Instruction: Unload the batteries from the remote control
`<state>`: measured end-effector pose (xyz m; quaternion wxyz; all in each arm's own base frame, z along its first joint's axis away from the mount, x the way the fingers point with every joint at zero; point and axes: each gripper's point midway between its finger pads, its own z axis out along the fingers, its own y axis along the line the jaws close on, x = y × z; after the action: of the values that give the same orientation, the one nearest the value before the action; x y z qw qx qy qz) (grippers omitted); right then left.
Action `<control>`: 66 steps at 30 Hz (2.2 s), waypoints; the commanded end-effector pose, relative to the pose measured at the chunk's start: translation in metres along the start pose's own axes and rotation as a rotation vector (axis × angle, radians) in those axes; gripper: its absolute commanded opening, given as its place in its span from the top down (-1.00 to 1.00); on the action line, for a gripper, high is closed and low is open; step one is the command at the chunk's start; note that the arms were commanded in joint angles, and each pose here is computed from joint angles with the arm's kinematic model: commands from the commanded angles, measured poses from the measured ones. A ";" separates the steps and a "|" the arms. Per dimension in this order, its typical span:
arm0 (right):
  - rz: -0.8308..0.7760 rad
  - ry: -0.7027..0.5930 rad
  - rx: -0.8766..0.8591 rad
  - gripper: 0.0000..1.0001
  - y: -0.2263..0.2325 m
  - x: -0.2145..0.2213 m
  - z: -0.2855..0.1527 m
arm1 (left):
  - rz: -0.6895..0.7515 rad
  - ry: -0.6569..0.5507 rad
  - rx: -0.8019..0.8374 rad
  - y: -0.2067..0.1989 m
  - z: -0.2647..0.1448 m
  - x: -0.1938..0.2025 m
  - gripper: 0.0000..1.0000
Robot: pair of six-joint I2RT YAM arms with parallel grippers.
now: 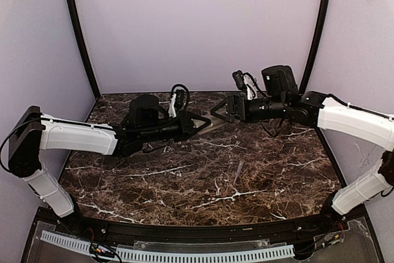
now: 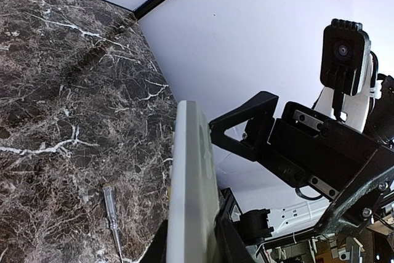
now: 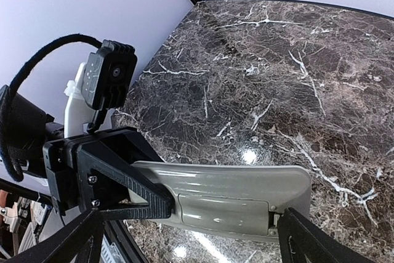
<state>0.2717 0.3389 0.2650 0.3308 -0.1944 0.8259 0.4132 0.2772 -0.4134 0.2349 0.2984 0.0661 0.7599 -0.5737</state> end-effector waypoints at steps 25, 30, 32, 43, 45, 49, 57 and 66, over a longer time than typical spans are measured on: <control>0.067 0.088 -0.104 -0.97 0.002 0.039 0.038 | 0.106 -0.039 0.229 -0.065 -0.014 -0.015 0.99; 0.096 0.083 -0.142 -0.97 0.003 0.039 0.034 | 0.135 -0.043 0.247 -0.072 -0.018 -0.016 0.99; 0.109 0.085 -0.151 -0.97 0.002 0.039 0.032 | 0.147 -0.048 0.251 -0.074 -0.021 -0.017 0.99; 0.146 0.059 -0.225 -0.97 -0.004 0.039 0.020 | 0.180 -0.040 0.285 -0.083 -0.026 -0.016 0.99; 0.151 0.058 -0.249 -0.97 -0.004 0.040 0.018 | 0.186 -0.039 0.290 -0.084 -0.027 -0.015 0.99; 0.159 0.062 -0.305 -0.97 0.002 0.040 0.014 | 0.194 -0.035 0.302 -0.087 -0.028 -0.015 0.99; 0.152 0.063 -0.336 -0.97 0.008 0.038 0.008 | 0.210 -0.027 0.335 -0.094 -0.030 -0.013 0.99; 0.146 0.090 -0.360 -0.97 0.007 0.047 0.007 | 0.240 -0.016 0.361 -0.100 -0.035 -0.011 0.99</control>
<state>0.2635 0.3394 0.2526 0.2869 -0.1826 0.7639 0.5485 0.2728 -0.4040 0.2227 0.2995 0.1018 0.7658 -0.5599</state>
